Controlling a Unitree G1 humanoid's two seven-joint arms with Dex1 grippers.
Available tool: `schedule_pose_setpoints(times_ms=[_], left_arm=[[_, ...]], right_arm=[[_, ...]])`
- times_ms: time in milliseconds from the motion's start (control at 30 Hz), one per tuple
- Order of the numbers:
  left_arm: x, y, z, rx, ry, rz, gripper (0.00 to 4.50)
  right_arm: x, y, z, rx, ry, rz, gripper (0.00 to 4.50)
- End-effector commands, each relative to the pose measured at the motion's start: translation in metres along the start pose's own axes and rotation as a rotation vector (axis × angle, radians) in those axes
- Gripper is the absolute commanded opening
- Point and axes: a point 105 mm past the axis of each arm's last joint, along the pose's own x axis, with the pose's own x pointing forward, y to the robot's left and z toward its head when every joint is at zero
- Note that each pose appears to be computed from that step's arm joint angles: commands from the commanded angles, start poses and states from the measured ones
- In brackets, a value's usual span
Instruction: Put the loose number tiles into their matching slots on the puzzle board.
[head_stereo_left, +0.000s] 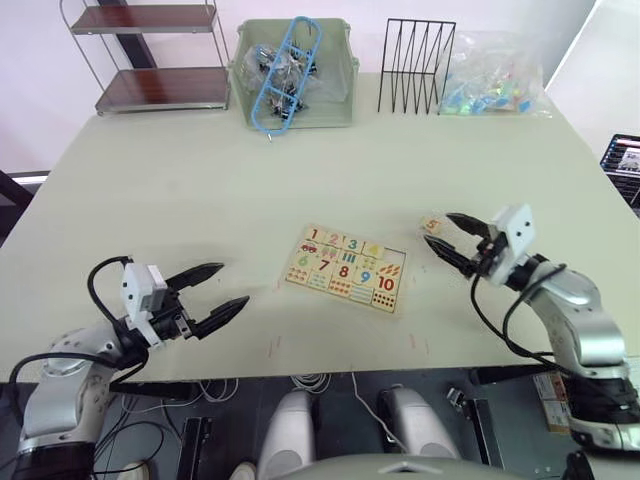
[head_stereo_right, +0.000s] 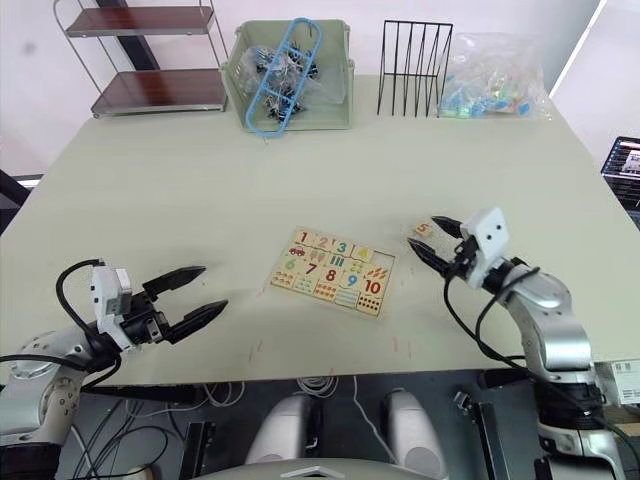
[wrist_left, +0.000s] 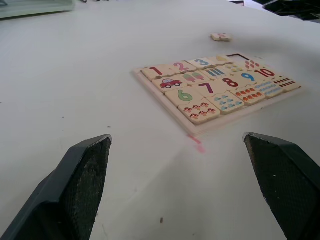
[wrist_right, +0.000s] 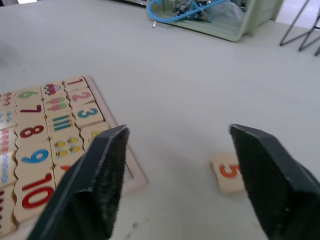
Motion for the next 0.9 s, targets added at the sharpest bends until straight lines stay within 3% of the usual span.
schedule_pose_setpoints(times_ms=[33,167,500,900], left_arm=[[-0.004,0.003,0.009,0.042,-0.024,0.066,4.50],[-0.007,0.006,0.004,0.027,-0.033,0.139,4.50],[-0.022,0.017,0.001,0.050,-0.006,0.246,4.50],[-0.026,0.013,-0.003,0.031,-0.026,0.289,4.50]], right_arm=[[-0.026,-0.011,0.005,-0.032,-0.033,-0.066,4.38],[-0.057,-0.016,-0.014,-0.021,0.004,-0.128,4.38],[-0.096,-0.008,-0.026,0.016,-0.002,-0.190,4.38],[-0.098,-0.010,-0.031,0.021,0.013,-0.187,4.38]])
